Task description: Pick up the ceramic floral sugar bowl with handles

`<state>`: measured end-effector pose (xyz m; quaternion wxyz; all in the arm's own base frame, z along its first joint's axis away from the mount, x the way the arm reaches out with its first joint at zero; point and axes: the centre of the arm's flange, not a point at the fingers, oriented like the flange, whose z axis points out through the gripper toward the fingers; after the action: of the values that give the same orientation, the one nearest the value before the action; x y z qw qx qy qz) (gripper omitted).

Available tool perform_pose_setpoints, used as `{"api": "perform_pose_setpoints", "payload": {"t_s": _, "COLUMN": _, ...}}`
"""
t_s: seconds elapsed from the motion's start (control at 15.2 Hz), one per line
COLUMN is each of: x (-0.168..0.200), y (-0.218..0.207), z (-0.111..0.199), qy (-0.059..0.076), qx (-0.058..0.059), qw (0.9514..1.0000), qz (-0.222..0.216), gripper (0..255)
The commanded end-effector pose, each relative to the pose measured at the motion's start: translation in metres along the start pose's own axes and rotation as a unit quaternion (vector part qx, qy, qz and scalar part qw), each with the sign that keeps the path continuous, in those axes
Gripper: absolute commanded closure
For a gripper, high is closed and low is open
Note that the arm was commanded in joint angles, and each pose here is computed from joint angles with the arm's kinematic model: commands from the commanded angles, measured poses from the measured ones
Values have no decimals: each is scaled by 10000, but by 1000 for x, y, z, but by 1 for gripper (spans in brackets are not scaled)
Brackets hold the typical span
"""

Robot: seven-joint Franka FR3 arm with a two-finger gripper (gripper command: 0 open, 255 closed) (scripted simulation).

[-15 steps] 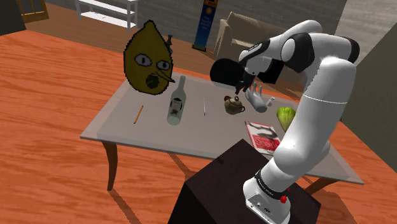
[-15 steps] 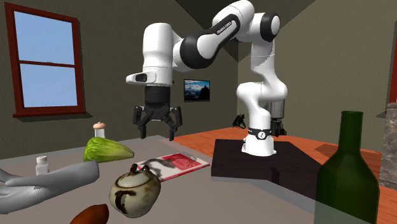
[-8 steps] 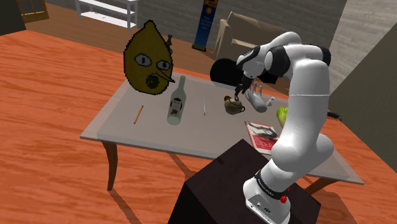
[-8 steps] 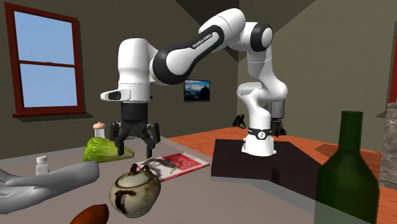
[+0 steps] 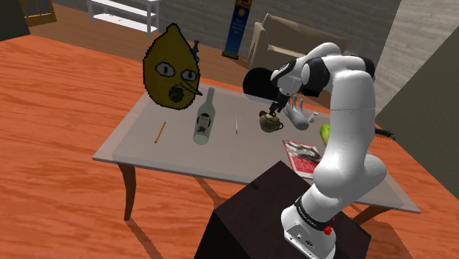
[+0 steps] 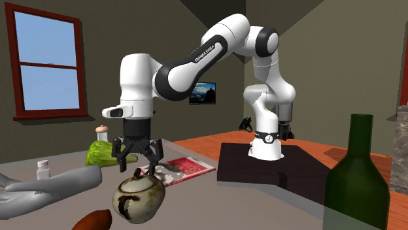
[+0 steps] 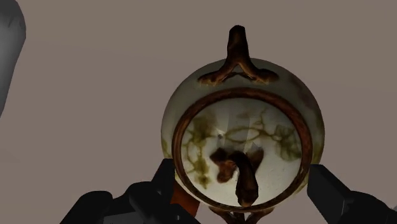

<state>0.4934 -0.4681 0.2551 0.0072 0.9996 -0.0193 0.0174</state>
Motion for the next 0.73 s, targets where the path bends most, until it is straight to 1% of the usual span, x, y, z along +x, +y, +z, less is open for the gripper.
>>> {"api": "perform_pose_setpoints", "payload": {"t_s": 0.0, "x": 0, "y": 0, "z": 2, "qy": 2, "qx": -1, "qw": 10000, "qz": 0, "gripper": 255}}
{"api": "perform_pose_setpoints", "payload": {"t_s": 0.59, "x": 0, "y": 0, "z": 2, "qy": 2, "qx": -1, "qw": 10000, "qz": 0, "gripper": 255}}
{"api": "perform_pose_setpoints", "payload": {"t_s": 0.66, "x": 0, "y": 0, "z": -3, "qy": 2, "qx": -1, "qw": 10000, "qz": 0, "gripper": 255}}
